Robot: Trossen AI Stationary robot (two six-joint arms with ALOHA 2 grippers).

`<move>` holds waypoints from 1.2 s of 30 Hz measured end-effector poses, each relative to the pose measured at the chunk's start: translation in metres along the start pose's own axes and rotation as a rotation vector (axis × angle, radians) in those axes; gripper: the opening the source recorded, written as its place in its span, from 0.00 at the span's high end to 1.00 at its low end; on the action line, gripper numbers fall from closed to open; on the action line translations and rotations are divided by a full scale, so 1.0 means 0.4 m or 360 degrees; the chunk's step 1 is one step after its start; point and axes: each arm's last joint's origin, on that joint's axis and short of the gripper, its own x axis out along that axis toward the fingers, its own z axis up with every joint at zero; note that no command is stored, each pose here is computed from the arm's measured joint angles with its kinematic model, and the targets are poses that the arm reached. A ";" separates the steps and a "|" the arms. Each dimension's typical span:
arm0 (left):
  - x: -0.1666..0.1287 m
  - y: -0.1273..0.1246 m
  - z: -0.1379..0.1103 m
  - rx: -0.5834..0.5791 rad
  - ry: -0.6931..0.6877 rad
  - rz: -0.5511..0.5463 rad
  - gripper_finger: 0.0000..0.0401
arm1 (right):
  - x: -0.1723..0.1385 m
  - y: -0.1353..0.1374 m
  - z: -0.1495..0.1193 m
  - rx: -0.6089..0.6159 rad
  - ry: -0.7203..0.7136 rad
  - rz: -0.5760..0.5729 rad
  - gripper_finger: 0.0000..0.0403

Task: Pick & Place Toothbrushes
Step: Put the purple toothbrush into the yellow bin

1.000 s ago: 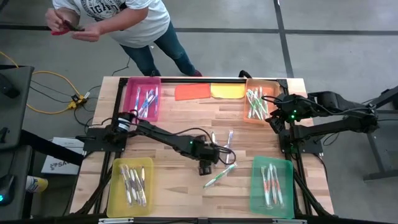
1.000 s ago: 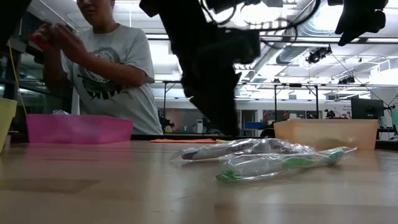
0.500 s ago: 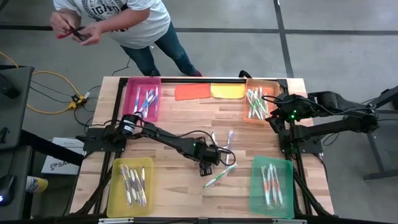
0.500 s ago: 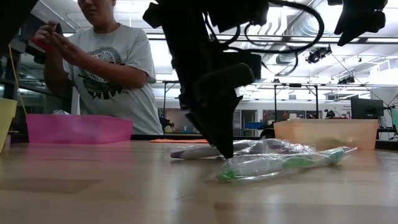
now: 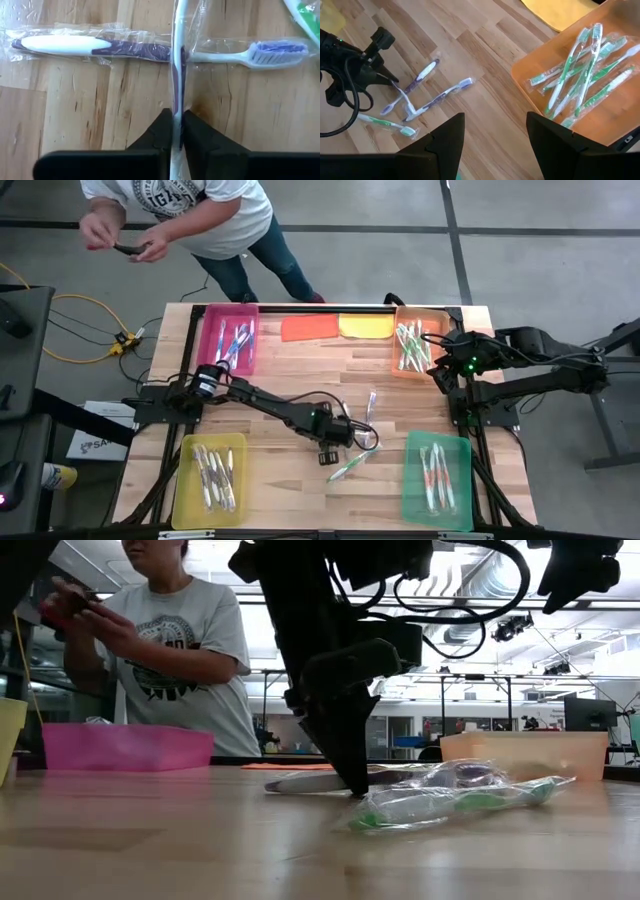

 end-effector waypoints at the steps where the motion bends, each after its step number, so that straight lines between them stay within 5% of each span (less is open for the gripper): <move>1: 0.001 0.001 0.000 0.0000 0.0002 0.0003 0.94 | 0.000 0.000 0.000 0.0001 0.0000 0.0000 0.49; 9: -0.060 0.068 -0.007 0.0064 0.0153 0.0069 0.96 | 0.000 0.000 0.000 -0.0001 0.0001 -0.0001 0.49; 19: -0.285 0.120 -0.047 0.0614 0.0320 -0.0074 0.96 | 0.000 0.000 -0.001 -0.0024 0.0006 -0.0004 0.49; 24: -0.395 0.098 -0.097 0.1046 0.0371 -0.0407 0.96 | 0.000 -0.001 -0.002 -0.0050 0.0012 -0.0009 0.49; 29: -0.486 0.062 -0.192 0.1310 0.0717 -0.0500 0.96 | 0.000 -0.002 -0.003 -0.0055 0.0018 -0.0014 0.49; 36: -0.511 -0.042 -0.299 0.1738 0.0758 -0.0730 0.96 | 0.000 -0.002 -0.003 -0.0054 0.0017 -0.0013 0.49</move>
